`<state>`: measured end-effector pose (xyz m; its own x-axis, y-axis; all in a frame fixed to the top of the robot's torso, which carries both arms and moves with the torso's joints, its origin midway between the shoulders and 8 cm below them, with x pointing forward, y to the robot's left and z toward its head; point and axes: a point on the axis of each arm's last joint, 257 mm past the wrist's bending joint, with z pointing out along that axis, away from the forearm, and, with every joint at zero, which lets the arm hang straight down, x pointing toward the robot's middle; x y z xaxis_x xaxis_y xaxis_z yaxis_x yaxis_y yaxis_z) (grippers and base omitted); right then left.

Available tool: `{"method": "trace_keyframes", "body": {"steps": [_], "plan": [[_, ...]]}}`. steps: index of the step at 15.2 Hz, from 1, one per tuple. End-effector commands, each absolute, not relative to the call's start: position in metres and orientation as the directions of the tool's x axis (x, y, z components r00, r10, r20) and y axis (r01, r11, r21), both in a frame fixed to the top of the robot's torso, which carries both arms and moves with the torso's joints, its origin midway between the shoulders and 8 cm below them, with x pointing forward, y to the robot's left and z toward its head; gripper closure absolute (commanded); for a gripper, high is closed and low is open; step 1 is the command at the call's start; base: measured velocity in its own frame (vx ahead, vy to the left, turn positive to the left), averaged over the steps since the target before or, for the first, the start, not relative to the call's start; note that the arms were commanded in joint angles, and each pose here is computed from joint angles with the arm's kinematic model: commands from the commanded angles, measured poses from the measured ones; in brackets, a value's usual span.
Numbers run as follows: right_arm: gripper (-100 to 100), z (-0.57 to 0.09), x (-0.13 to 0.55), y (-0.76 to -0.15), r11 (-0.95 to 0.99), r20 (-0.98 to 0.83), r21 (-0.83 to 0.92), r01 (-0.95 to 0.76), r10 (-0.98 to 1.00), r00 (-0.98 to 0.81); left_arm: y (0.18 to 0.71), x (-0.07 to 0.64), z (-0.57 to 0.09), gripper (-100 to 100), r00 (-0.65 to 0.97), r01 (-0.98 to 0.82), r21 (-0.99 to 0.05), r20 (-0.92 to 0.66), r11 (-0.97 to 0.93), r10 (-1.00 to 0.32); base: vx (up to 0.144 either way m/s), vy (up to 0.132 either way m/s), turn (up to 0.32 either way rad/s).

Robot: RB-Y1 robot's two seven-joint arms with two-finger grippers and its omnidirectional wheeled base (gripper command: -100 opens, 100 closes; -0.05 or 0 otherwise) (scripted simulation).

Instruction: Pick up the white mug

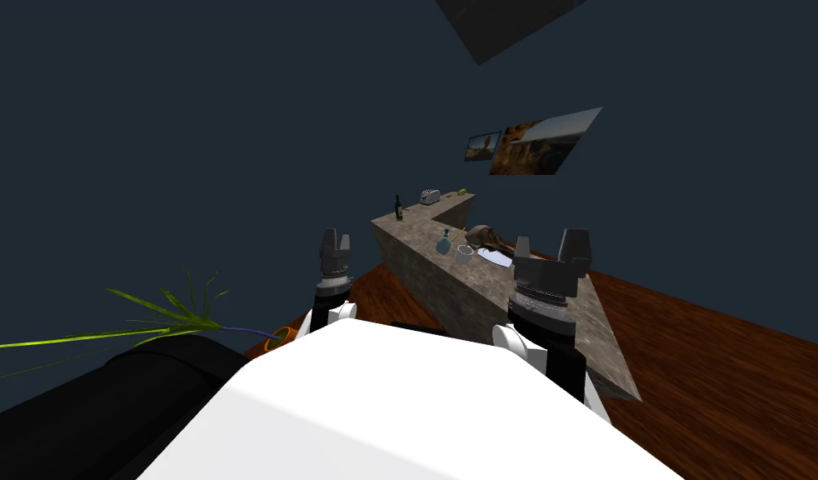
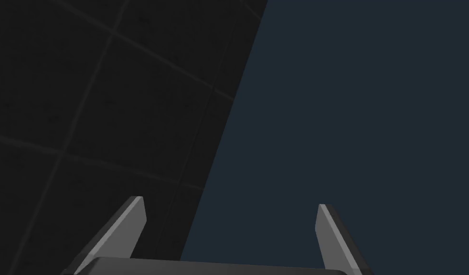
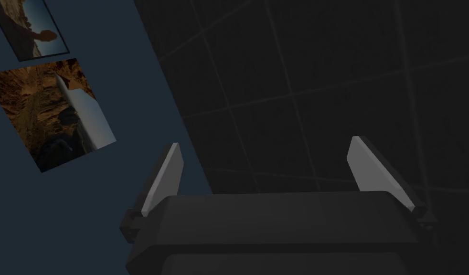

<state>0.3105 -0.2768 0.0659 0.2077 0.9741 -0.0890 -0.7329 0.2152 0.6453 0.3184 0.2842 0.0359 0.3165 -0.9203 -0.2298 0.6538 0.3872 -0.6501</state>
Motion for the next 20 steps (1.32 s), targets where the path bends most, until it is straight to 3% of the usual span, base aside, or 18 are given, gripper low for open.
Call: {"method": "trace_keyframes", "body": {"steps": [1, 20], "plan": [[-100, 0.063, 0.313, -0.273, 0.226, -0.12, 0.647, -0.728, 0.973, 0.195, 0.284, 0.318, 0.036, 0, 0.316, 0.654, -0.65, -0.23, 0.387, -0.92, 0.0, 0.0, 0.0], [-100, -0.007, 0.351, -0.228, 0.44, -0.565, 0.622, -0.648, 0.825, 0.018, 0.284, 0.318, 0.036, 0, 0.316, 0.654, -0.65, -0.23, 0.387, -0.92, -0.006, 0.013, 0.027]]}}
